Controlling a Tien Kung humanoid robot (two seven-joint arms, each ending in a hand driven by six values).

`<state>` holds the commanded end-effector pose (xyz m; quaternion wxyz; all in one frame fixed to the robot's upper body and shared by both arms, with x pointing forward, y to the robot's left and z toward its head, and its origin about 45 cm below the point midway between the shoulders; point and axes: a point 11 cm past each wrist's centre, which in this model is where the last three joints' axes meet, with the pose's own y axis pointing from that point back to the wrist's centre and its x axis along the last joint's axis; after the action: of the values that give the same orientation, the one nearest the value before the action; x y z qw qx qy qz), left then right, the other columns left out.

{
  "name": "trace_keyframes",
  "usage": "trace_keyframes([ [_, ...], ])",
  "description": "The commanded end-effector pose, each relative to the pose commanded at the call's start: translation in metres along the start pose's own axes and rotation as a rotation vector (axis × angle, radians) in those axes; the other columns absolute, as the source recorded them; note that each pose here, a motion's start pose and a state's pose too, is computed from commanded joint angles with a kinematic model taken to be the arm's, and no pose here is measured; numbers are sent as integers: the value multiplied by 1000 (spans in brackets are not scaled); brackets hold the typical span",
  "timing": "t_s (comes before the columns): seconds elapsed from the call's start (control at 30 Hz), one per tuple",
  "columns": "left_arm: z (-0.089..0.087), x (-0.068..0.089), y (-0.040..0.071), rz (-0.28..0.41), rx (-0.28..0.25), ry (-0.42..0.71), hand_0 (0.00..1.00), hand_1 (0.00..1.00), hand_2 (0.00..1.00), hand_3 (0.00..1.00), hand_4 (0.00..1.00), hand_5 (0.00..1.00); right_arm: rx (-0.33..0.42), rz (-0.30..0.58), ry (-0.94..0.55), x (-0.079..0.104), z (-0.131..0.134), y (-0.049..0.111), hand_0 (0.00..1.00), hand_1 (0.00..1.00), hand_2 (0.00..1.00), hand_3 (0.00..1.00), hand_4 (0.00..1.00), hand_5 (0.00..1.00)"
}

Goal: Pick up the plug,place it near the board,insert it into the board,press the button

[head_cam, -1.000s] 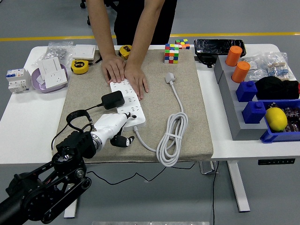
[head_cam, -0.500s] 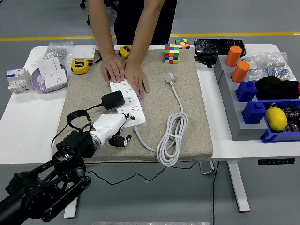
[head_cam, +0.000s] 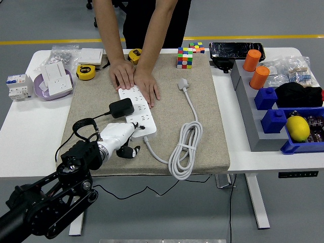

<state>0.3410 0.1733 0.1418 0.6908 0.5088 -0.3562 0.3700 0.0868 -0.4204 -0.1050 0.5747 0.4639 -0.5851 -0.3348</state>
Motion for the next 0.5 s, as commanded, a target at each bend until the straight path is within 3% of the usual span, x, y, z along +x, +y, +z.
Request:
trace_keyframes([
  [0.27, 13, 16, 7, 56, -42, -6, 172, 28, 142, 808, 596, 171, 0, -1, 0, 0, 0, 0, 623, 583, 617, 538, 875, 608],
  [0.33, 17, 22, 10, 83, -61, -6, 172, 28, 142, 808, 596, 171, 0, -1, 0, -1, 0, 0, 623, 583, 617, 538, 875, 608],
  [0.37, 19, 24, 11, 94, -69, -5, 231, 61, 193, 833, 590, 159, 0, -1, 0, -1, 0, 0, 624, 584, 616, 538, 875, 608],
  [0.5, 25, 38, 17, 171, -115, 13, 231, 61, 193, 833, 590, 159, -1, -1, -1, -1, 1, 0, 624, 584, 616, 538, 875, 608],
])
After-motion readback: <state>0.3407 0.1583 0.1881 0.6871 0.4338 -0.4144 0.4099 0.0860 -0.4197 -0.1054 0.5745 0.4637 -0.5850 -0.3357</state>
